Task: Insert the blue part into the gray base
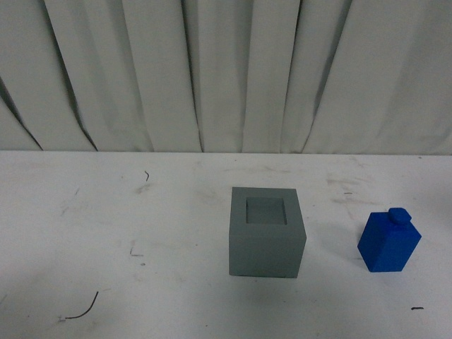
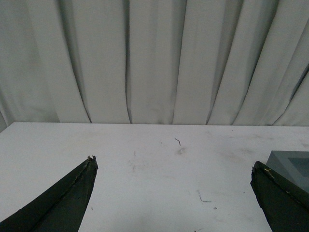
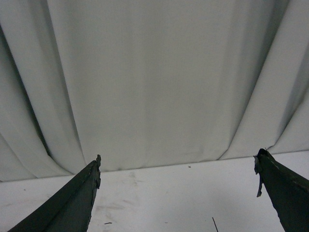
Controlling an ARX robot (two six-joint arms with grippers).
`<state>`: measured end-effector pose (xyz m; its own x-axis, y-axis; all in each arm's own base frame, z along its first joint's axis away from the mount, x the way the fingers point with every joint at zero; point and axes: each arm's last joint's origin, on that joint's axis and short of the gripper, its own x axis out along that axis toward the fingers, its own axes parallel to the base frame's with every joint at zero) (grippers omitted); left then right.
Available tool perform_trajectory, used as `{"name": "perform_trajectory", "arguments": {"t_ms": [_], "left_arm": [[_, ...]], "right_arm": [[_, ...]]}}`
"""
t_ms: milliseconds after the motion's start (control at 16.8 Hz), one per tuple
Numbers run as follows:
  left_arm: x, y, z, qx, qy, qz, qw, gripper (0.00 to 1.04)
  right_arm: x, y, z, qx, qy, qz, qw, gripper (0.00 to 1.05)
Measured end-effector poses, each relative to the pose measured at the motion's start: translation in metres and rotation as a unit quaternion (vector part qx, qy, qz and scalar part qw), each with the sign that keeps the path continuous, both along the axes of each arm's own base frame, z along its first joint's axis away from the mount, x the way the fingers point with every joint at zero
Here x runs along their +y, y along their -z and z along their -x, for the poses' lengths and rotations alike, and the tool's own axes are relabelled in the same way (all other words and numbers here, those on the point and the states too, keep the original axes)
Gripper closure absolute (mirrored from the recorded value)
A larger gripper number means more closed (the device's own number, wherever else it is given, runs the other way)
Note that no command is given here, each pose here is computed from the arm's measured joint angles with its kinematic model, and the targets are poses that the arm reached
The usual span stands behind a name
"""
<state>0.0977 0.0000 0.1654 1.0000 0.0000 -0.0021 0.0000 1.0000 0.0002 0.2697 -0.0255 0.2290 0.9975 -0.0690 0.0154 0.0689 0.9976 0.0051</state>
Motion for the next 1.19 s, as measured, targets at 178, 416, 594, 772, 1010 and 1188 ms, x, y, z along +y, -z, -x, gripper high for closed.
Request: {"name": "perform_trajectory", "arguments": {"t_ms": [178, 416, 594, 772, 1010, 1188], "left_arm": [[0.0, 0.0, 0.0, 0.0, 0.0, 0.0, 1.0, 0.07], [0.0, 0.0, 0.0, 0.0, 0.0, 0.0, 1.0, 0.07], [0.0, 0.0, 0.0, 0.0, 0.0, 0.0, 1.0, 0.07], [0.0, 0.0, 0.0, 0.0, 0.0, 0.0, 1.0, 0.07], [0.0, 0.0, 0.0, 0.0, 0.0, 0.0, 1.0, 0.07], [0.0, 0.0, 0.0, 0.0, 0.0, 0.0, 1.0, 0.07]], "right_arm": [[0.001, -0.014, -0.061, 0.039, -0.012, 0.041, 0.998, 0.06], [0.018, -0.027, -0.094, 0.09, -0.116, 0.161, 0.976, 0.06], [0.023, -0.017, -0.101, 0.145, -0.224, 0.271, 0.925, 0.06], [0.024, -0.01, -0.106, 0.176, -0.281, 0.345, 0.878, 0.06], [0.029, 0.005, -0.111, 0.228, -0.358, 0.432, 0.796, 0.06], [0.033, 0.013, -0.12, 0.256, -0.402, 0.483, 0.735, 0.06]]}}
